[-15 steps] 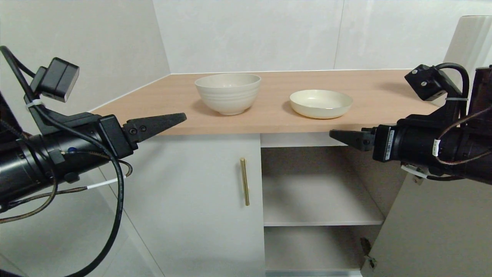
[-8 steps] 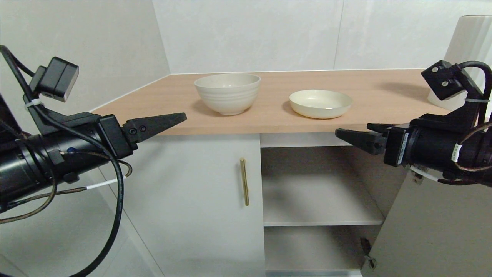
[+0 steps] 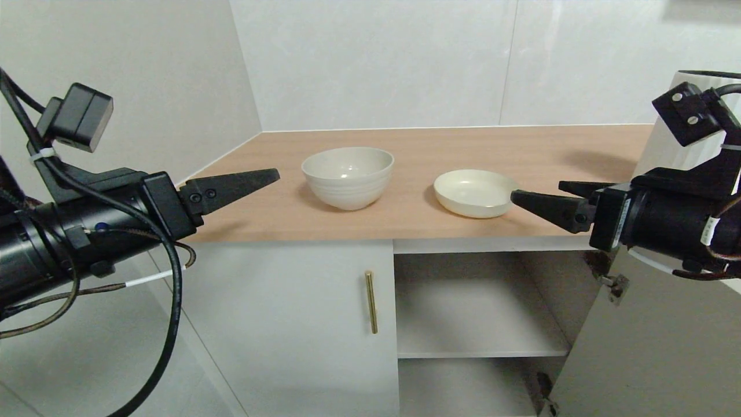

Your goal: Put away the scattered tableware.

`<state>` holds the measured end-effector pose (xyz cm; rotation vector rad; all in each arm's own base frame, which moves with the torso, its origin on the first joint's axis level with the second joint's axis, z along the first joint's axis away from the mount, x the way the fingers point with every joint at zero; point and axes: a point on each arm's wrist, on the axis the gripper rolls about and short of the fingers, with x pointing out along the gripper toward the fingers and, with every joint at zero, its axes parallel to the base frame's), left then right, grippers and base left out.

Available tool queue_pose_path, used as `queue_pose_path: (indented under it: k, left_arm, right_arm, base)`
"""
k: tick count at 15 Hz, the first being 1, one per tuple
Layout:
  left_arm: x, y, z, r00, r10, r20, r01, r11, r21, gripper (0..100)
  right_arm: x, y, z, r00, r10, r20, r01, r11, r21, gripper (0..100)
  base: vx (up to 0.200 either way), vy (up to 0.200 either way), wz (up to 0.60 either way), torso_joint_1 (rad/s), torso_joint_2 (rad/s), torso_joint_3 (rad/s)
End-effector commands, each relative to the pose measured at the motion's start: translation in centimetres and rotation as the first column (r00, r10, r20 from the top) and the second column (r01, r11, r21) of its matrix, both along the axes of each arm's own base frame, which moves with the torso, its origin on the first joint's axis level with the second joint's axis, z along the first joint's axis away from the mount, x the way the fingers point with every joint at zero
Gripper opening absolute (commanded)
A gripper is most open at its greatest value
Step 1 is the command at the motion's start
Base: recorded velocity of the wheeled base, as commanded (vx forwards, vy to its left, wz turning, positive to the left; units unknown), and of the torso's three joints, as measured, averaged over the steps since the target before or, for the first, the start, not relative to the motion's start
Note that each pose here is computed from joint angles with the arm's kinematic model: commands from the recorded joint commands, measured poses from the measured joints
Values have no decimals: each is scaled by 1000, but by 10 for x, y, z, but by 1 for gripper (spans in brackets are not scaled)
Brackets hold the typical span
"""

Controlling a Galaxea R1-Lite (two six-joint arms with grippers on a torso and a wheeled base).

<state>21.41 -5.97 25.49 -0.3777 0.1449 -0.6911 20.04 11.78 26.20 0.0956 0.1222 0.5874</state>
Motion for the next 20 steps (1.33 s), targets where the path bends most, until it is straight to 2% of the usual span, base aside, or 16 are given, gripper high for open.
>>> queue_pose_path:
  k: [1,4,7,10,11,12,13,14,15,16,18,19,20]
  left_arm:
    - [1,0,-1,1000,1,-6,-1,1000,0,100]
    - [6,-2,-3,1000,-1,-16,1,1000,3,100]
    - [25,-8,1,1000,-5,-15,5,1000,0,100]
    - [45,-13,4,997,17,-76,-16,1000,13,100]
    - [48,-13,12,990,32,-136,-28,999,29,100]
    - [48,-14,15,988,34,-149,-29,999,33,100]
    - [50,-13,29,964,79,-254,-63,995,72,100]
    - [51,-13,32,940,139,-312,-109,988,113,100]
    - [54,-14,31,917,203,-343,-158,975,155,100]
    - [59,-16,26,904,255,-344,-203,962,181,100]
    - [64,-28,21,896,293,-334,-233,950,210,100]
    - [71,-40,14,881,363,-305,-296,924,243,100]
    - [81,-48,6,856,436,-279,-366,891,269,100]
  right_arm:
    - [1,0,-1,1000,0,-4,0,1000,-2,100]
    - [4,2,-4,1000,0,-16,0,1000,-9,100]
    - [21,9,-13,1000,-12,-10,12,1000,-9,100]
    - [54,15,-17,997,-62,35,63,997,-32,100]
    - [68,19,-14,992,-125,-8,125,991,-52,100]
    - [69,19,-14,989,-144,-24,142,988,-60,100]
    - [75,20,-9,965,-233,-120,222,970,-101,100]
    - [76,20,-4,952,-259,-163,246,965,-95,100]
    - [76,19,2,944,-271,-189,262,962,-74,100]
    - [75,19,2,940,-279,-194,270,960,-72,100]
    - [76,20,0,926,-328,-188,316,944,-89,100]
    - [82,21,-6,901,-393,-183,377,919,-115,100]
    - [84,22,-7,892,-418,-175,401,908,-121,100]
  base:
    - [0,0,0,173,-486,-300]
    - [0,0,0,190,-468,-294]
    - [0,0,0,144,-346,-207]
    - [0,0,0,28,-55,-39]
    - [0,0,0,0,0,0]
    - [0,0,0,0,0,0]
    - [0,0,0,0,0,0]
    - [0,0,0,0,0,0]
    - [0,0,0,0,0,0]
    - [0,0,0,0,0,0]
    - [0,0,0,0,0,0]
    - [0,0,0,0,0,0]
    - [0,0,0,0,0,0]
